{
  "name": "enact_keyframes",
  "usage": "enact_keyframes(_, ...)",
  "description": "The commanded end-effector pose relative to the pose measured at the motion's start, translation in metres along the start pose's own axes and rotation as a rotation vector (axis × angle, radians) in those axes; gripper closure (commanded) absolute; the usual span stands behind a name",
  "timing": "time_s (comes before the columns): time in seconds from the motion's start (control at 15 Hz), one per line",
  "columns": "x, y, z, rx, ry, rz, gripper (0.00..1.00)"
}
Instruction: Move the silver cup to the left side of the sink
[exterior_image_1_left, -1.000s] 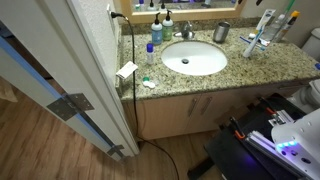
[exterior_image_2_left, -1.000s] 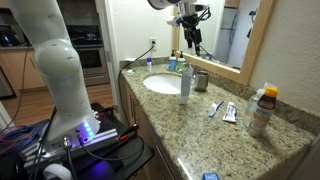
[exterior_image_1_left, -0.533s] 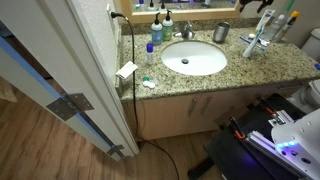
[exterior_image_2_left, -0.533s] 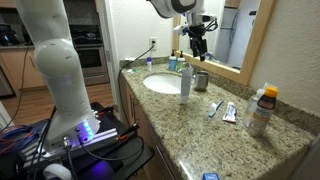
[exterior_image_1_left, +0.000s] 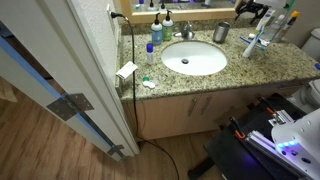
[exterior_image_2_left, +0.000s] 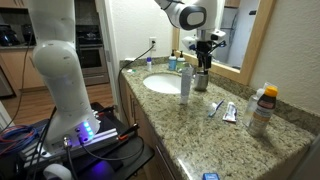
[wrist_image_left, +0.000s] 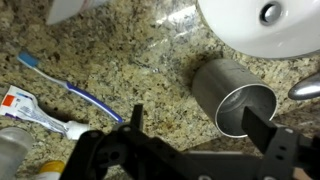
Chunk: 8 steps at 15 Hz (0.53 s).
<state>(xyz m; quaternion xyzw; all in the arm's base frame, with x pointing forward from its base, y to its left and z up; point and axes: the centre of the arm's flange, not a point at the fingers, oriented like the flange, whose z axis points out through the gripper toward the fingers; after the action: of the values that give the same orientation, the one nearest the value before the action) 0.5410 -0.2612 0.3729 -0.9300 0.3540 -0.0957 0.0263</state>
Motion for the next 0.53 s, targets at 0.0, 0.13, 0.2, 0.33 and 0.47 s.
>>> enact_keyframes(0.0,0.002,-0.002,0.002,-0.001,0.0,0.0,0.0)
enact_keyframes(0.13,0.002,-0.002,0.002,-0.001,-0.001,0.001,0.0)
enact_keyframes(0.2,-0.001,-0.005,0.008,-0.054,-0.002,-0.01,0.0)
enact_keyframes(0.33,-0.001,-0.017,0.024,-0.049,0.013,-0.023,0.0)
enact_keyframes(0.47,0.001,-0.03,0.034,-0.021,0.041,-0.012,0.0)
